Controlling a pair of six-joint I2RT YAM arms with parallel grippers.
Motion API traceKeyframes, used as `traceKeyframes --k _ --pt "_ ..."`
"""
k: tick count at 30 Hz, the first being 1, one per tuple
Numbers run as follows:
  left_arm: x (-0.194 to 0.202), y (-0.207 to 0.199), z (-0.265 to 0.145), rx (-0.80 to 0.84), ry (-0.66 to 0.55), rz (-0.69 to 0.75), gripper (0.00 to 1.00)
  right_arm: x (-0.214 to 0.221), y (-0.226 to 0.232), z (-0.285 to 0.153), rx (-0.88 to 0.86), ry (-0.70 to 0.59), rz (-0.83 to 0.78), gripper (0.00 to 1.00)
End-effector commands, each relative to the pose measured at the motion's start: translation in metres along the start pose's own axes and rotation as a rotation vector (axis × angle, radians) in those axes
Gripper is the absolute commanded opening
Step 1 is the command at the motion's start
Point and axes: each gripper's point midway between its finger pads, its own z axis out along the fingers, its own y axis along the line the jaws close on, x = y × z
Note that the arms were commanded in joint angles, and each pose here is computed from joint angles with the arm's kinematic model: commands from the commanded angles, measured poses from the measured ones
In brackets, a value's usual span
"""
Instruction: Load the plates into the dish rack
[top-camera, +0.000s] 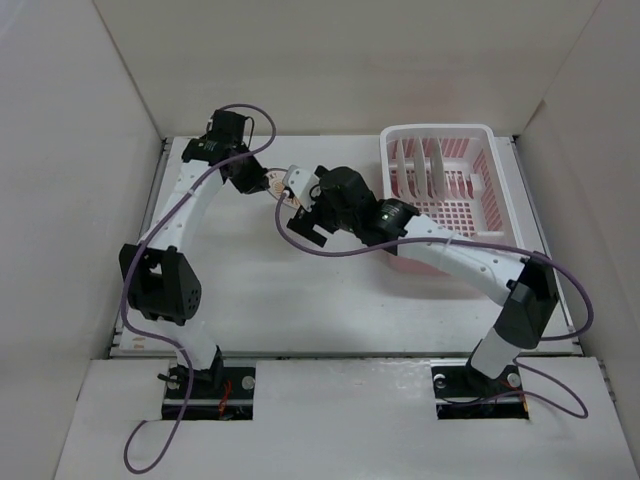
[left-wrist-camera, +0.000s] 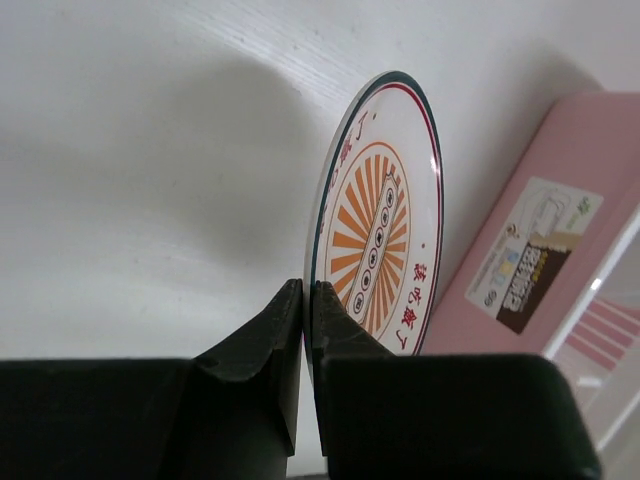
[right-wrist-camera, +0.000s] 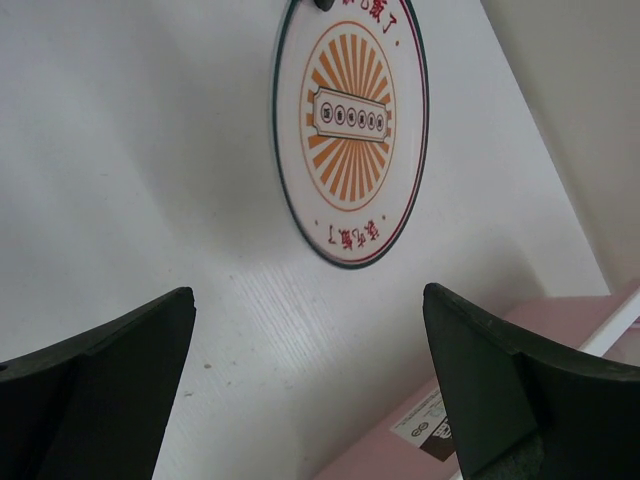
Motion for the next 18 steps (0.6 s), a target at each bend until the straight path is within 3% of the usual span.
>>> traceKeyframes --k 1,9,14,17,18 --pt "0.004 -0.016 -0.062 0.131 0.002 -0.012 0.0 -0.04 -0.023 -0.004 0.088 -0.108 -0.039 1.0" --pt "0.012 -0.031 -0.11 0.294 0.052 -0.036 0.0 -0.04 -0.023 0.011 0.109 -0.119 -0.044 0.97" --pt "0.013 -0.034 -0.118 0.313 0.046 -0.031 0.0 -0.035 -0.027 0.019 0.143 -0.107 -0.05 0.95" --pt "0.019 -0.031 -0.121 0.317 0.057 -0.031 0.0 -0.033 -0.027 0.022 0.151 -0.103 -0.049 0.88" --pt "0.02 -0.032 -0.122 0.323 0.065 -0.039 0.0 -0.036 -0.031 0.02 0.164 -0.107 -0.046 0.77"
